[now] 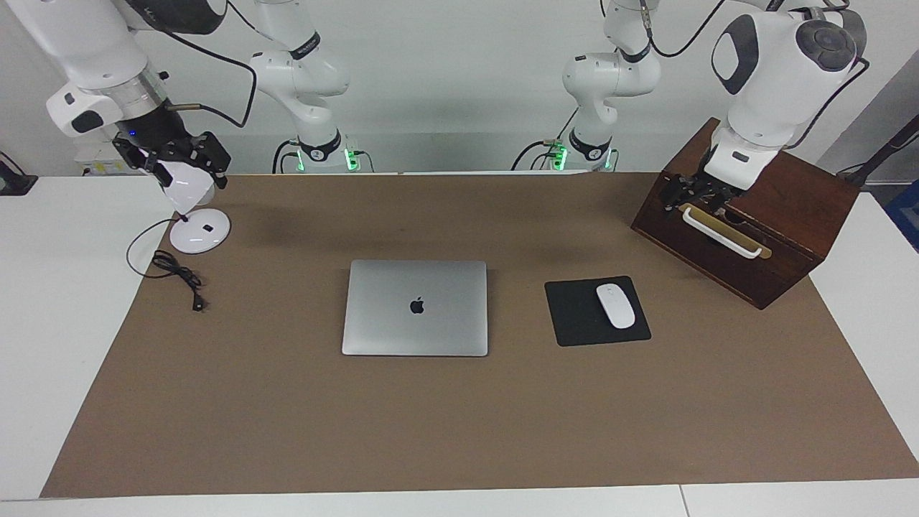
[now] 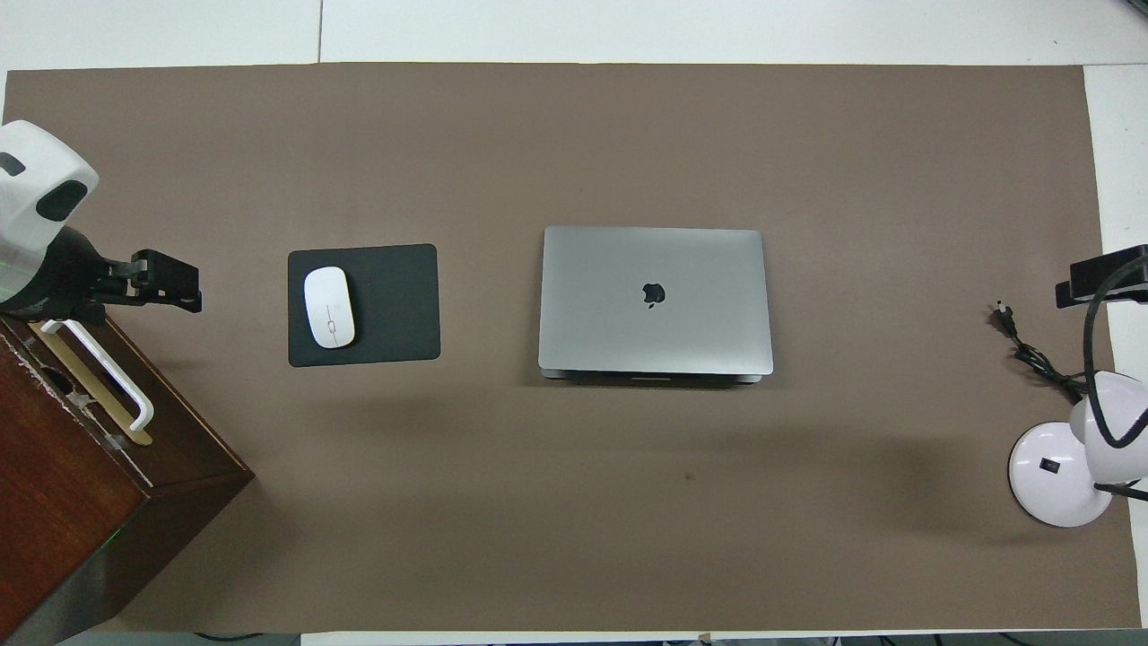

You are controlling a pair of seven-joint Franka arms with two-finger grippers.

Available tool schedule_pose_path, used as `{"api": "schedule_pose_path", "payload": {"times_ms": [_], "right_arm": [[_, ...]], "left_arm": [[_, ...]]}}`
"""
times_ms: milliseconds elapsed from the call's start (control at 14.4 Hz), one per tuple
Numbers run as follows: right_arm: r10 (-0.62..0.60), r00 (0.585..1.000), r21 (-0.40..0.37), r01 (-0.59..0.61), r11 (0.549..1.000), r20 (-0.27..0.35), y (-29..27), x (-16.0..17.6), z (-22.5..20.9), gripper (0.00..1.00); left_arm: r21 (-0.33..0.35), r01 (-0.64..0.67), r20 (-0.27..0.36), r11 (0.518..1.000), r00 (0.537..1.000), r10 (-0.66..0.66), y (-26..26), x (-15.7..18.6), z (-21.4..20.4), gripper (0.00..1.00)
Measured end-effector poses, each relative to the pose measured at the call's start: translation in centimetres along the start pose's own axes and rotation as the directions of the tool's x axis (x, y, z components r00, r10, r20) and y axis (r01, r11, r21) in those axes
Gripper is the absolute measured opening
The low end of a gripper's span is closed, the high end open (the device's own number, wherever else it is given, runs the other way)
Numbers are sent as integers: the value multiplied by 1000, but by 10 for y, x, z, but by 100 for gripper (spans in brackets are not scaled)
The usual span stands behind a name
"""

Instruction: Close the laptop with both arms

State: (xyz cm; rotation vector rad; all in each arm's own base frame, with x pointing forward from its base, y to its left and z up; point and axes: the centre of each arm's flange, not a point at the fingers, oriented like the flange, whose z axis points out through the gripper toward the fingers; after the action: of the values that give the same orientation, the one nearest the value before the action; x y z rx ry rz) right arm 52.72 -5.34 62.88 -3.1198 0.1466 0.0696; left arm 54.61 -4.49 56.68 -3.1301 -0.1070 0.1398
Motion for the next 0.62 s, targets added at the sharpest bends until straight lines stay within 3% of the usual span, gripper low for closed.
{"api": "schedule_pose_path", "payload": {"times_ms": [624], "right_arm": [[0, 1000, 0, 0, 1000, 5, 0, -1, 0, 100]], "left_arm": [[-1, -4, -14, 1000, 1000, 4, 2, -4, -7, 100]]}}
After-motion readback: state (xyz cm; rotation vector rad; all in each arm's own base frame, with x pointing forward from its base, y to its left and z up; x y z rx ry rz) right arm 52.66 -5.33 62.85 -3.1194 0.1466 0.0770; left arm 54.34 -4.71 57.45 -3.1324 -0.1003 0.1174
